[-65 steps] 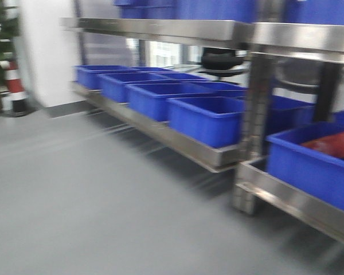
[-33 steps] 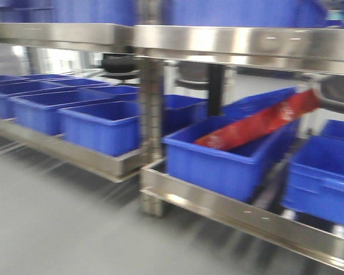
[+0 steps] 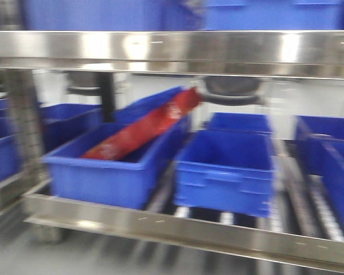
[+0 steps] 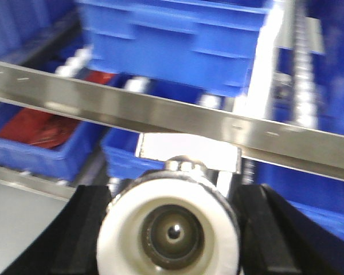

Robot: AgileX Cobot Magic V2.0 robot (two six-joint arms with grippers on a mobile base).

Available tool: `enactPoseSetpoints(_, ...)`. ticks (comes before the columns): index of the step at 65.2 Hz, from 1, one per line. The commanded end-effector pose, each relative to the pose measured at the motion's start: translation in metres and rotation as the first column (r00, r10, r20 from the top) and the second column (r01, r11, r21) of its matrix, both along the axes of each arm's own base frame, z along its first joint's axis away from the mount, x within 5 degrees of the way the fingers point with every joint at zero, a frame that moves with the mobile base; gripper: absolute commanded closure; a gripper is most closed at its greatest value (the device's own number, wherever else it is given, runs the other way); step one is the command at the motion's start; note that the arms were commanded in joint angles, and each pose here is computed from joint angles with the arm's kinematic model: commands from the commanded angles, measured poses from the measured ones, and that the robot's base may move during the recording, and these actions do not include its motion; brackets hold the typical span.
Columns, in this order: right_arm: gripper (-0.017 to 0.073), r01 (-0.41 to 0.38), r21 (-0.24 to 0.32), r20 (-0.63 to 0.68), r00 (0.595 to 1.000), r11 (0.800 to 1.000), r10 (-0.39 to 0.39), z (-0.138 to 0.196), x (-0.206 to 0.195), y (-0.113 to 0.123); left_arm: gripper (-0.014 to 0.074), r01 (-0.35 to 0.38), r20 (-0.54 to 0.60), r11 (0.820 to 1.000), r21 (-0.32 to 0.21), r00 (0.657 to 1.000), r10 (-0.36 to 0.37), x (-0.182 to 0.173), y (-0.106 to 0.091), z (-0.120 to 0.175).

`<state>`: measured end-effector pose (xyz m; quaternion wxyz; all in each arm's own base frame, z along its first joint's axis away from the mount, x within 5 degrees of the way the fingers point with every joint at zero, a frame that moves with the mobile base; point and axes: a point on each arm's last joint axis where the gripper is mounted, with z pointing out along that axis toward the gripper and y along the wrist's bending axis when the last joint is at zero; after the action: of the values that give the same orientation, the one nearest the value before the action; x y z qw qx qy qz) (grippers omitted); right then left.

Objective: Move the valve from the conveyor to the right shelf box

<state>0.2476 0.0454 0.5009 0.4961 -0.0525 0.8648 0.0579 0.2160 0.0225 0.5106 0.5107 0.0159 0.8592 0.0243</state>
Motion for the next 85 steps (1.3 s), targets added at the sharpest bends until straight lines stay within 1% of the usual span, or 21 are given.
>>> enactPoseSetpoints(1,0.0722,0.003,0.005,0.103,0.995,1.0,-0.003,0.0137,-0.003,-0.0014,0.0705,0.005,0.073,1.0,-0.009,0.997,-0.004,-0.0036,-0.0025,0.0103)
enactPoseSetpoints(85,0.0722,0.003,0.005,0.103,0.995,1.0,-0.003,0.0137,-0.003,-0.0014,0.0705,0.005,0.073,1.0,-0.009,0.997,-0.004,-0.0036,-0.0025,0.0103)
